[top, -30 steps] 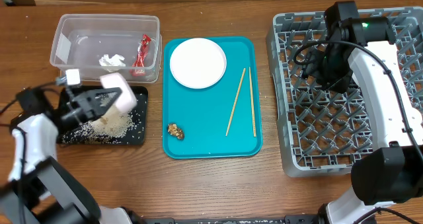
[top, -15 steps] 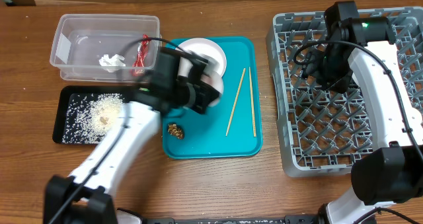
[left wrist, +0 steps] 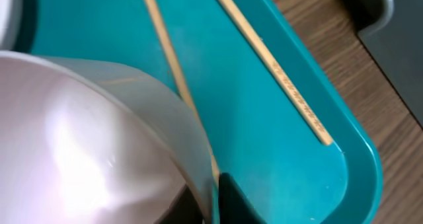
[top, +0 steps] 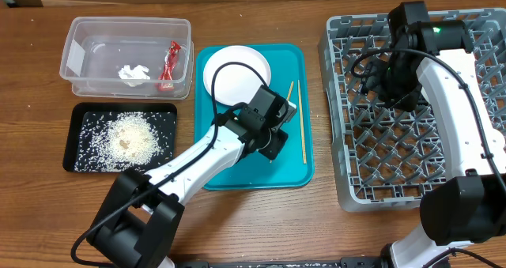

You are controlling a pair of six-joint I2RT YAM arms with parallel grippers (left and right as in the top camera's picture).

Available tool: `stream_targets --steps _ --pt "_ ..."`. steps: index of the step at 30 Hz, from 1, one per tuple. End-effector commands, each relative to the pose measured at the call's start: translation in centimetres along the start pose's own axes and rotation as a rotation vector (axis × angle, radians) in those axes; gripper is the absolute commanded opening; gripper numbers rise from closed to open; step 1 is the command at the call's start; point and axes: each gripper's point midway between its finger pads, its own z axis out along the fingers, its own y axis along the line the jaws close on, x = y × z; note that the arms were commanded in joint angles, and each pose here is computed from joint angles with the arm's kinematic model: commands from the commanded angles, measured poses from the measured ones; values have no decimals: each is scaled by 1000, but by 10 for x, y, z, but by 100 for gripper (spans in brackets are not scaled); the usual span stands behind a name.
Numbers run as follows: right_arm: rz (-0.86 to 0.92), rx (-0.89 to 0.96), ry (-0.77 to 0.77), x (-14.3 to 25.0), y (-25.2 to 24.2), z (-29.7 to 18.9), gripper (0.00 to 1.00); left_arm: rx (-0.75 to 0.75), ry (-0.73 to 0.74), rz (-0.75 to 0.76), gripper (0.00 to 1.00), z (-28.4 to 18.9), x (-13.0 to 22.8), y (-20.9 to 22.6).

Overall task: Sort waste into correct bins and load items into the dishwasher
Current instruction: 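Carry the empty pink bowl back and set it on the teal tray, then grasp the pink bowl rim with the right gripper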

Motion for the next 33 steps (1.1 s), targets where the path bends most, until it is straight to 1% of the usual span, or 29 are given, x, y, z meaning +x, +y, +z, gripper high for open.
stream_targets --steps 1,3,5,7,10,12,15,18,20,21,22,24,25,27,30,33 --pt "-7 -17 -23 -1 2 -9 70 -65 -30 -16 16 -4 -10 13" --pt "-7 -16 -23 -1 2 -9 70 -65 -32 -17 19 -5 -11 14" --pt "-7 -16 -22 0 2 -9 76 -63 -37 -20 24 -11 -15 14" --pt "-7 -16 -20 0 2 -9 81 -67 -47 -20 33 -21 -22 13" --pt "-7 -38 -14 1 5 -9 95 -77 -73 -33 38 -46 -36 17" --pt "-9 -74 -5 2 12 -9 99 -89 -104 -56 39 -68 -46 26" --pt "-21 -169 12 4 31 -11 99 -121 -160 -159 40 -104 -55 52" --pt "-119 -290 18 8 59 -16 99 -157 -218 -294 42 -138 -54 83" --pt "-162 -333 8 11 75 -19 99 -191 -248 -405 48 -161 -45 110" --pt "-181 -338 1 12 82 -19 99 -208 -253 -448 54 -169 -40 121" --pt "-203 -346 -6 14 89 -19 99 -228 -255 -498 57 -178 -32 134" --pt "-249 -359 -15 21 105 -19 98 -257 -244 -586 61 -188 -16 153" --pt "-293 -366 -18 28 120 -17 97 -275 -214 -656 64 -193 1 167" --pt "-339 -356 -18 37 134 -12 96 -289 -168 -717 66 -196 21 179" --pt "-396 -317 -11 51 148 -2 95 -297 -118 -776 67 -197 40 188" --pt "-438 -276 17 63 159 14 93 -299 -96 -808 69 -197 49 193"
